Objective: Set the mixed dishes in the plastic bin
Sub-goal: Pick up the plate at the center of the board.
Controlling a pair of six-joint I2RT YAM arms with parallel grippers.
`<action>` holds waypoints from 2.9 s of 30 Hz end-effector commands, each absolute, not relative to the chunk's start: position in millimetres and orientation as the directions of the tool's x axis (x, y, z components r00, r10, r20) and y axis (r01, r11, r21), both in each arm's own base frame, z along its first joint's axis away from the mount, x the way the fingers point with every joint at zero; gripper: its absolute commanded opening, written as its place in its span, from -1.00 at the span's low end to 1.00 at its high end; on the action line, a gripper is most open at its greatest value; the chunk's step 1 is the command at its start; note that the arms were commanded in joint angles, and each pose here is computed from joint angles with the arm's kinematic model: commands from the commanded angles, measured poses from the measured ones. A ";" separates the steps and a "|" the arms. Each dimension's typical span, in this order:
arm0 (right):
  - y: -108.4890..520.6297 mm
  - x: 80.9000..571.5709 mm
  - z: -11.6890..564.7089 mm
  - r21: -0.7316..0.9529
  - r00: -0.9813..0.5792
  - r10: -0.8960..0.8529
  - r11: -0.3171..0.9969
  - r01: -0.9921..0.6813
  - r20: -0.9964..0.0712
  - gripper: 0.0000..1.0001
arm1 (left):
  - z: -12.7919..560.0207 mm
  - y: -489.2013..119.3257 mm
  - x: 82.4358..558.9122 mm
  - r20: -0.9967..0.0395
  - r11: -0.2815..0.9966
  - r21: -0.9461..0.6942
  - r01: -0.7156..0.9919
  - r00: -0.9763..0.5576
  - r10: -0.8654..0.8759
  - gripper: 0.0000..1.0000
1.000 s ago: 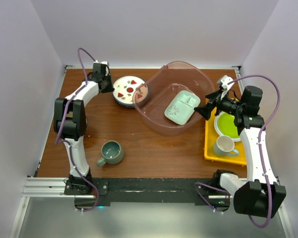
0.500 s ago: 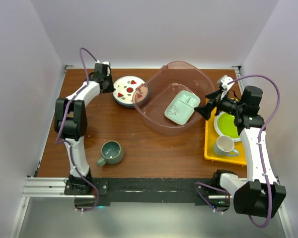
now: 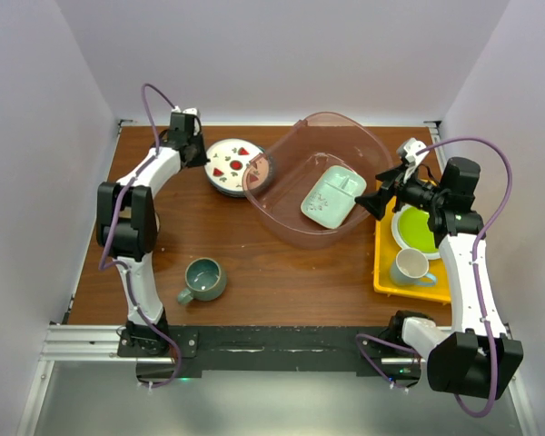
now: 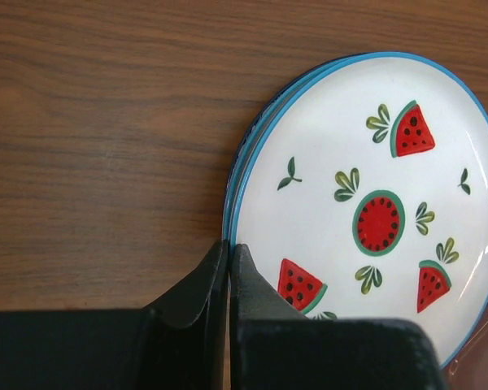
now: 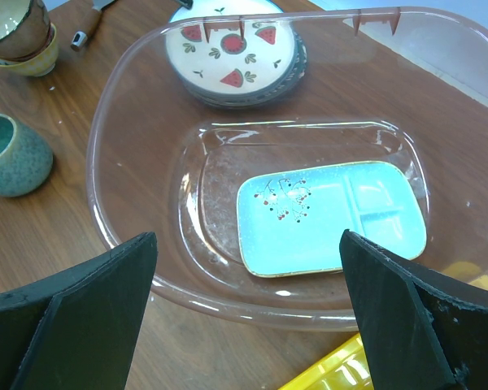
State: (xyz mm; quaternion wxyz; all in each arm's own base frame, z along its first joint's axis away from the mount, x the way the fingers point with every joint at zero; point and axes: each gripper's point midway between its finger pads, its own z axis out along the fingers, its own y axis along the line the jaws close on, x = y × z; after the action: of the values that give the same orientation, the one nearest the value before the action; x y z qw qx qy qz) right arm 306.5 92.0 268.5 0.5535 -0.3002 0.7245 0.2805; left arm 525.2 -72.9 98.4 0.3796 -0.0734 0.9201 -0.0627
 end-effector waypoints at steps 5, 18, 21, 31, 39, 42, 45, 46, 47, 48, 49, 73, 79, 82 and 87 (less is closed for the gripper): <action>89.2 309.5 275.0 0.038 -0.176 -0.139 0.670 -0.741 -0.975 0.96 | 176.2 -76.2 536.0 -0.791 0.978 -0.204 -0.038 -0.583 -0.187 -1.00; 89.8 309.1 274.9 0.039 -0.175 -0.138 0.667 -0.744 -0.975 0.96 | 187.5 -70.2 530.8 -0.798 0.974 -0.222 -0.047 -0.566 -0.209 -1.00; 90.3 309.0 275.4 0.039 -0.173 -0.138 0.663 -0.747 -0.975 0.96 | 186.4 -69.4 526.3 -0.792 0.968 -0.246 -0.042 -0.568 -0.226 -1.00; 97.4 302.4 273.4 0.050 -0.170 -0.138 0.616 -0.786 -0.976 0.96 | 179.6 -62.7 516.0 -0.770 0.948 -0.315 -0.051 -0.570 -0.287 -1.00; 104.6 299.6 268.9 0.046 -0.174 -0.163 0.588 -0.807 -0.971 0.96 | 172.8 -63.7 515.1 -0.747 0.928 -0.367 -0.056 -0.577 -0.330 -1.00; 109.1 298.8 265.7 0.040 -0.174 -0.181 0.576 -0.816 -0.968 0.96 | 170.4 -64.5 514.9 -0.735 0.916 -0.398 -0.055 -0.578 -0.354 -1.00; 112.1 299.0 263.1 0.034 -0.175 -0.194 0.568 -0.822 -0.965 0.96 | 167.4 -66.4 513.8 -0.723 0.905 -0.422 -0.054 -0.582 -0.372 -1.00; 112.7 299.3 262.0 0.033 -0.175 -0.197 0.566 -0.824 -0.965 0.96 | 166.5 -68.4 513.9 -0.718 0.901 -0.432 -0.049 -0.585 -0.376 -1.00; 113.4 299.2 261.3 0.034 -0.176 -0.199 0.564 -0.825 -0.964 0.95 | 166.1 -69.1 513.9 -0.716 0.898 -0.437 -0.049 -0.585 -0.380 -1.00; 113.5 298.9 261.2 0.035 -0.176 -0.199 0.563 -0.826 -0.964 0.95 | 164.9 -69.5 513.5 -0.714 0.896 -0.442 -0.048 -0.586 -0.383 -1.00; 114.2 298.9 261.3 0.033 -0.175 -0.201 0.562 -0.827 -0.964 0.96 | 164.3 -70.3 513.2 -0.710 0.892 -0.449 -0.050 -0.587 -0.390 -1.00; 115.6 300.6 255.3 0.041 -0.190 -0.211 0.559 -0.828 -0.959 0.96 | 139.8 -73.6 500.8 -0.653 0.840 -0.538 -0.062 -0.599 -0.463 -1.00; 115.4 300.5 255.2 0.040 -0.190 -0.213 0.560 -0.828 -0.958 0.96 | 132.4 -76.6 500.3 -0.634 0.824 -0.564 -0.063 -0.606 -0.480 -1.00; 114.7 300.8 255.4 0.038 -0.190 -0.214 0.562 -0.827 -0.958 0.96 | 126.6 -78.0 499.5 -0.623 0.818 -0.572 -0.067 -0.614 -0.485 -0.91; 114.7 300.5 255.0 0.039 -0.192 -0.215 0.561 -0.827 -0.958 0.96 | 120.4 -77.9 498.8 -0.610 0.811 -0.580 -0.076 -0.619 -0.495 -0.76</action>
State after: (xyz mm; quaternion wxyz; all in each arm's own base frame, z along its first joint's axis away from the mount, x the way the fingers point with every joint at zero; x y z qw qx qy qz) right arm 296.6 116.1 242.2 0.5083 -0.3540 0.7218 0.3087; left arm 491.9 -62.7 96.3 0.3817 -0.1804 0.8823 -0.2081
